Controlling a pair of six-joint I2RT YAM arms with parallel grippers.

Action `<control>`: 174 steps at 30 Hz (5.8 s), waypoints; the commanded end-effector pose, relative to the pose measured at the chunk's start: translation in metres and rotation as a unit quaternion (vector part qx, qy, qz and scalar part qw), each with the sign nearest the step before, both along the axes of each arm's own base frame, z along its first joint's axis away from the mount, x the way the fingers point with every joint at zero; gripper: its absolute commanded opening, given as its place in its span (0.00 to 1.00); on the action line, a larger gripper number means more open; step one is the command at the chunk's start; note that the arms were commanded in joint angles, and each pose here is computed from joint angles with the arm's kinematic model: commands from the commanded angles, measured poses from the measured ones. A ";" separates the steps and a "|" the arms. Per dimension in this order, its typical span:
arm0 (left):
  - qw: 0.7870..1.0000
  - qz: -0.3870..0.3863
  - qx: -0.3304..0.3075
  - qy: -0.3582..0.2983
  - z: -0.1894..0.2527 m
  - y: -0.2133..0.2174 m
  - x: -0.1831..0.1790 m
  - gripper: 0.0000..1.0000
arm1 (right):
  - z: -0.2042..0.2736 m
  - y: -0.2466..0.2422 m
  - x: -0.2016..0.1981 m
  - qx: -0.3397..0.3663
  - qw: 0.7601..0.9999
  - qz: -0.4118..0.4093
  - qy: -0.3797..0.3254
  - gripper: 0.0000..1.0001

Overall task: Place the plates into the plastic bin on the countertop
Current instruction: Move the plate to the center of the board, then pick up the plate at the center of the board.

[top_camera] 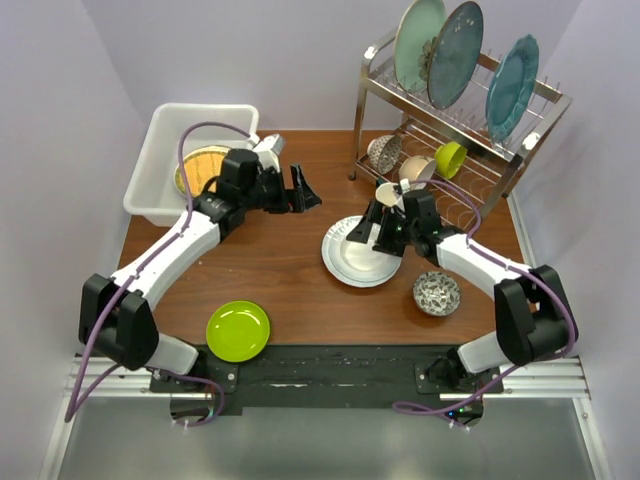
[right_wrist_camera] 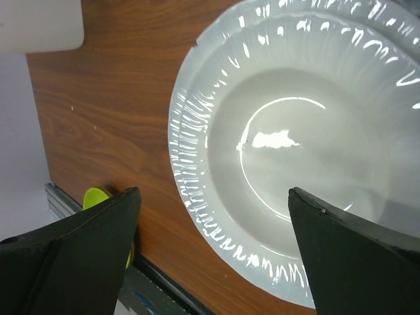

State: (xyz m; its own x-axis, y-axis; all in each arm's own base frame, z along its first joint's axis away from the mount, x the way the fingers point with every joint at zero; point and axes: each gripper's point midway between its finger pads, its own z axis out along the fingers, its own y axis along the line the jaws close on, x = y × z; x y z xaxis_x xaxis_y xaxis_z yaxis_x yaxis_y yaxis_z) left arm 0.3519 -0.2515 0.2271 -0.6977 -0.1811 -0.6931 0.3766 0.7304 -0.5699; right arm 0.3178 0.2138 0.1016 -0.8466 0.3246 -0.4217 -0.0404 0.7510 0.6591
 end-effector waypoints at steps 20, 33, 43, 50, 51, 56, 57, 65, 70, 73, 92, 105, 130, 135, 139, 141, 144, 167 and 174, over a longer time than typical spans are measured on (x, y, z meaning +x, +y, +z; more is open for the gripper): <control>0.967 0.201 0.012 0.155 -0.086 0.125 -0.111 0.93 | 0.029 0.112 -0.044 0.014 0.983 0.176 -0.046 0.96; 0.956 0.256 0.009 0.144 -0.045 0.188 -0.076 0.96 | 0.010 0.191 -0.115 -0.005 0.926 0.377 -0.021 0.86; 0.955 0.259 -0.007 0.148 -0.048 0.199 -0.069 0.96 | -0.020 0.223 -0.157 0.059 0.878 0.472 0.056 0.68; 0.955 0.258 -0.010 0.145 -0.046 0.203 -0.067 0.96 | -0.039 0.237 -0.181 0.060 0.855 0.505 0.101 0.52; 0.956 0.255 -0.008 0.145 -0.046 0.203 -0.068 0.96 | -0.041 0.239 -0.183 0.060 0.854 0.507 0.104 0.50; 0.956 0.255 -0.008 0.144 -0.048 0.203 -0.072 0.96 | -0.058 0.242 -0.195 0.035 0.845 0.519 0.124 0.47; 0.956 0.254 -0.009 0.143 -0.049 0.202 -0.073 0.96 | -0.062 0.242 -0.195 0.025 0.845 0.521 0.121 0.46; 0.956 0.255 -0.007 0.143 -0.050 0.203 -0.076 0.96 | -0.086 0.232 -0.188 -0.065 0.855 0.498 0.130 0.21; 0.957 0.254 -0.005 0.144 -0.051 0.203 -0.078 0.96 | -0.096 0.219 -0.173 -0.127 0.867 0.467 0.122 0.12; 0.957 0.252 -0.003 0.145 -0.052 0.202 -0.080 0.96 | -0.099 0.214 -0.165 -0.142 0.873 0.451 0.123 0.10; 0.958 0.221 -0.003 0.185 -0.085 0.193 -0.098 0.95 | -0.102 0.146 -0.064 -0.167 0.935 0.283 0.132 0.03; 0.949 0.203 -0.031 0.241 -0.134 0.178 -0.127 0.74 | -0.078 0.140 -0.040 -0.175 0.948 0.250 0.095 0.09; 0.943 0.190 0.004 0.274 -0.166 0.150 -0.130 0.43 | -0.072 0.151 -0.050 -0.134 0.948 0.271 0.096 0.14; 0.941 0.193 0.013 0.278 -0.170 0.151 -0.126 0.40 | -0.073 0.151 -0.052 -0.132 0.947 0.275 0.097 0.15; 0.940 0.192 0.024 0.282 -0.174 0.152 -0.125 0.39 | -0.074 0.151 -0.052 -0.132 0.947 0.276 0.098 0.14; 0.940 0.189 0.023 0.281 -0.176 0.151 -0.125 0.38 | -0.074 0.151 -0.052 -0.131 0.947 0.277 0.097 0.15; 0.940 0.182 0.019 0.287 -0.180 0.147 -0.127 0.35 | -0.076 0.151 -0.054 -0.133 0.945 0.279 0.103 0.15; 0.944 0.173 0.013 0.279 -0.177 0.141 -0.129 0.00 | -0.070 0.149 -0.056 -0.128 0.945 0.286 0.095 0.35; 0.951 0.180 0.014 0.251 -0.150 0.143 -0.117 0.00 | -0.058 0.148 -0.051 -0.130 0.949 0.280 0.070 0.80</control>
State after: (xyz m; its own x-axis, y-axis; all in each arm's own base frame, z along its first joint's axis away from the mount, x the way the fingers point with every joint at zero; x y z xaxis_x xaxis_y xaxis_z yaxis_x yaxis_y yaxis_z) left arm 0.2154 -0.1039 0.0456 -0.8608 -0.4563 -0.2254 -0.2718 0.7866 -0.5544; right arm 0.2585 0.3729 0.0383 -0.9195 -0.2979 -0.2563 -0.3912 0.7564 0.5242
